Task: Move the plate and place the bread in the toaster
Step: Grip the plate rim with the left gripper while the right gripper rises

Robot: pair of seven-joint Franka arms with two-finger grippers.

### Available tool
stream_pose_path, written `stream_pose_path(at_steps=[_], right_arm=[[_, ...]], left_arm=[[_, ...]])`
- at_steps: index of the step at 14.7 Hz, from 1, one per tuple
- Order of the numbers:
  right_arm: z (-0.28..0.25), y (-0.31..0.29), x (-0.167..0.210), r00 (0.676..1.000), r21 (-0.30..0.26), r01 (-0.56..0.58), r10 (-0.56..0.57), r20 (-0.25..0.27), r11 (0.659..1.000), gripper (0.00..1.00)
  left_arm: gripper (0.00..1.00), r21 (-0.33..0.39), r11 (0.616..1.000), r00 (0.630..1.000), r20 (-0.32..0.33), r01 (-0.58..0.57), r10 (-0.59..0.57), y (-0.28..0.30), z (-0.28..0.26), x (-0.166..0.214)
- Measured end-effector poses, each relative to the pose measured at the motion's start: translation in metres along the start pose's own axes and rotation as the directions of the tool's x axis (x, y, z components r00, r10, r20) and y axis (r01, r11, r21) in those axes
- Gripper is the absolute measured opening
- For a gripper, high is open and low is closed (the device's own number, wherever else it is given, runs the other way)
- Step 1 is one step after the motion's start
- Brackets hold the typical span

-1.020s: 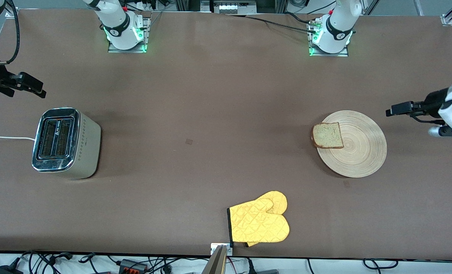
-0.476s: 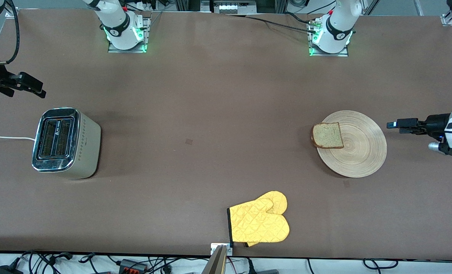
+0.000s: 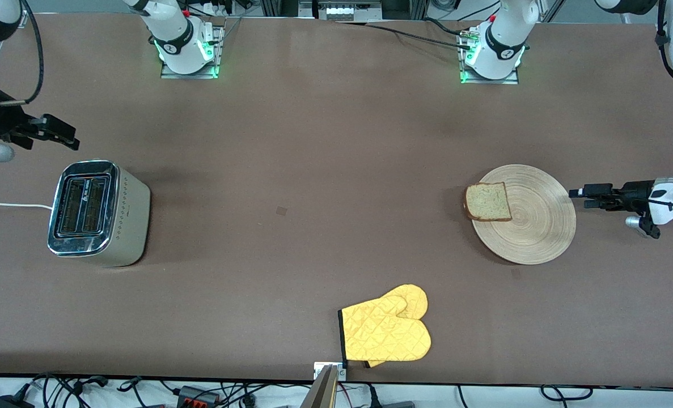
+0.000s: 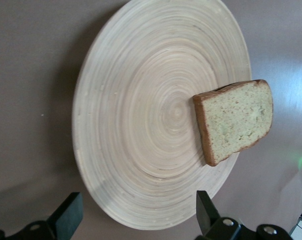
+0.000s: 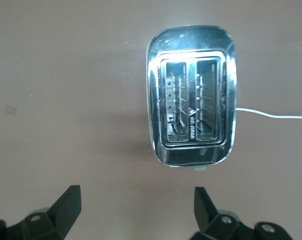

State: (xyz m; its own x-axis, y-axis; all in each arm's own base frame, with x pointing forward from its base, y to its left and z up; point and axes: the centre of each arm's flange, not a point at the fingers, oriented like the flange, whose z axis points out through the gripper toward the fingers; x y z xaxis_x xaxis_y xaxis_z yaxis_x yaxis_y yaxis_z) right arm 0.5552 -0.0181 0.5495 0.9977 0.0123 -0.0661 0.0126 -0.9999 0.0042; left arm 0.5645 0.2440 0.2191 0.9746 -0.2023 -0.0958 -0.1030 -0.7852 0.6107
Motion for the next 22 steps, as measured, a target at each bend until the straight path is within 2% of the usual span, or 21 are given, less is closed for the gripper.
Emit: stream_pose_path(at_steps=[3,6,9,11,12,15,17,19,20,22], right_arm=[[0.021,-0.040,0.010,0.997,-0.002,0.073,-0.073,0.037,0.997,1.00],[0.034,-0.105,0.013,0.986,-0.010,0.160,-0.159,0.052,0.987,1.00],[0.034,-0.153,0.012,0.986,-0.019,0.166,-0.165,0.040,0.986,1.00],[0.030,-0.174,0.010,0.993,-0.022,0.119,-0.118,0.025,0.993,1.00],[0.027,-0.181,0.009,0.996,-0.023,0.084,-0.083,0.018,0.996,1.00],[0.029,-0.194,0.010,0.998,-0.020,0.057,-0.057,0.005,0.998,1.00],[0.034,-0.211,0.014,0.997,-0.013,0.076,-0.076,-0.023,0.997,1.00],[0.037,-0.221,0.014,0.997,0.001,0.078,-0.078,-0.027,0.997,1.00],[0.037,-0.223,0.015,0.997,0.017,0.075,-0.075,-0.025,0.997,1.00],[0.039,-0.224,0.017,0.997,0.035,0.070,-0.069,-0.031,0.997,1.00]], left_arm=[[1.00,-0.006,1.000,1.000,-0.002,0.005,-0.005,-0.012,0.005,-0.004],[1.00,-0.014,1.000,1.000,-0.004,0.011,-0.011,-0.015,0.009,-0.003],[0.97,-0.047,0.998,0.999,-0.013,0.032,-0.033,-0.023,0.025,-0.002],[0.93,-0.057,0.998,0.999,-0.007,0.040,-0.040,-0.027,0.033,-0.003],[0.89,-0.060,0.997,0.999,-0.008,0.042,-0.042,-0.028,0.035,-0.003],[0.56,-0.061,0.997,0.999,-0.009,0.038,-0.038,-0.029,0.036,-0.002],[0.38,-0.060,0.998,1.000,-0.011,0.009,-0.010,-0.028,0.036,-0.002],[0.19,-0.060,0.998,1.000,-0.012,-0.010,0.009,-0.028,0.035,-0.001],[0.14,-0.060,0.998,1.000,-0.014,-0.014,0.013,-0.027,0.034,0.000],[0.11,-0.087,0.996,1.000,-0.022,-0.022,0.020,-0.022,0.034,0.003]])
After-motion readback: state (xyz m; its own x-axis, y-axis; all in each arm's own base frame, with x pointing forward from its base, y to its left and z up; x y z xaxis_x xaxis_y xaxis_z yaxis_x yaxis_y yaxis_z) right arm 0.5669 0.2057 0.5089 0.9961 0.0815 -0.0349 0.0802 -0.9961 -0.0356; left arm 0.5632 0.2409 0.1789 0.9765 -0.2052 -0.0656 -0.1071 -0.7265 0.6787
